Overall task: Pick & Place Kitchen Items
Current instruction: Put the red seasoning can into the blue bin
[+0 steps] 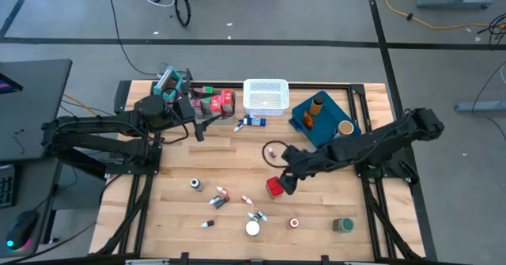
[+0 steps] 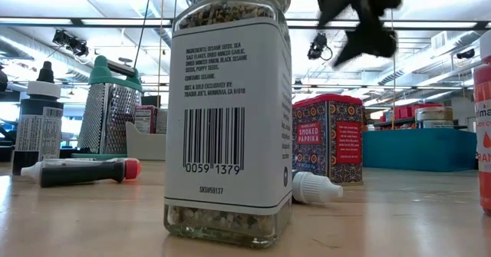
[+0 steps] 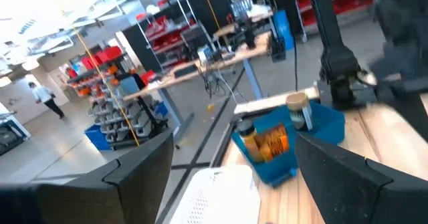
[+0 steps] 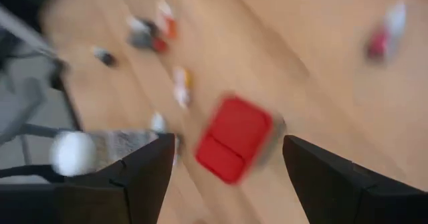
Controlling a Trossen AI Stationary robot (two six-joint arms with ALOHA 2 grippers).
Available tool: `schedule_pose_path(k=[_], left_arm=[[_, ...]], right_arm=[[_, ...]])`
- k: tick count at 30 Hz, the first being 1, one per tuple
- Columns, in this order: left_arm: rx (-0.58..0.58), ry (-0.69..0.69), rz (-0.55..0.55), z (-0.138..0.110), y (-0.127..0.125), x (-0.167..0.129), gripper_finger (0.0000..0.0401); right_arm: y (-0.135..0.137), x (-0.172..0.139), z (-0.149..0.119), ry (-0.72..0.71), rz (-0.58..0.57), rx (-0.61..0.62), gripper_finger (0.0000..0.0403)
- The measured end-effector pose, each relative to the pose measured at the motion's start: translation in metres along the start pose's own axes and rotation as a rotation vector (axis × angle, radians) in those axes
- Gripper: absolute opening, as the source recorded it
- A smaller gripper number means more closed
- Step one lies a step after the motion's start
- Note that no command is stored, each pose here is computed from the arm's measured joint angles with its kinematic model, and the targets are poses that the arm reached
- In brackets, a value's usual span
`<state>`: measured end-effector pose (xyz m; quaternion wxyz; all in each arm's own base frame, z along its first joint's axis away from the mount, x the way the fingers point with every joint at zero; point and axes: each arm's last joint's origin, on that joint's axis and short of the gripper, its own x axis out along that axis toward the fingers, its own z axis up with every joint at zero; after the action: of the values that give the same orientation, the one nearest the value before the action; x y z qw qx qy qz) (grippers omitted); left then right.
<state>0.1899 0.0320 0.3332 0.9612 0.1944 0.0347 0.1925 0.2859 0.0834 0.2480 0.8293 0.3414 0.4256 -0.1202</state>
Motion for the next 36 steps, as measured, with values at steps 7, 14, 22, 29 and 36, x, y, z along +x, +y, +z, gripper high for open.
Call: schedule_pose_path(k=[7,14,22,29,36], left_arm=[[0.0,0.011,-0.002,-0.001,0.0,0.0,0.0316],[0.004,0.026,-0.008,-0.002,-0.001,0.0,0.0316],[0.004,0.026,-0.008,-0.003,-0.001,0.0,0.0316],[0.026,0.028,-0.002,-0.003,-0.001,0.0,0.0316],[0.034,0.028,-0.001,-0.003,-0.001,0.0,0.0316]], right_arm=[[-0.004,0.039,-0.006,0.097,-0.048,0.077,0.0288],[-0.004,0.07,-0.001,0.082,-0.015,0.166,0.0288],[-0.003,0.078,-0.001,0.067,0.002,-0.06,0.0288],[-0.006,0.078,0.002,-0.003,-0.073,-0.298,0.0282],[-0.02,0.076,0.02,-0.051,-0.132,-0.298,0.0267]])
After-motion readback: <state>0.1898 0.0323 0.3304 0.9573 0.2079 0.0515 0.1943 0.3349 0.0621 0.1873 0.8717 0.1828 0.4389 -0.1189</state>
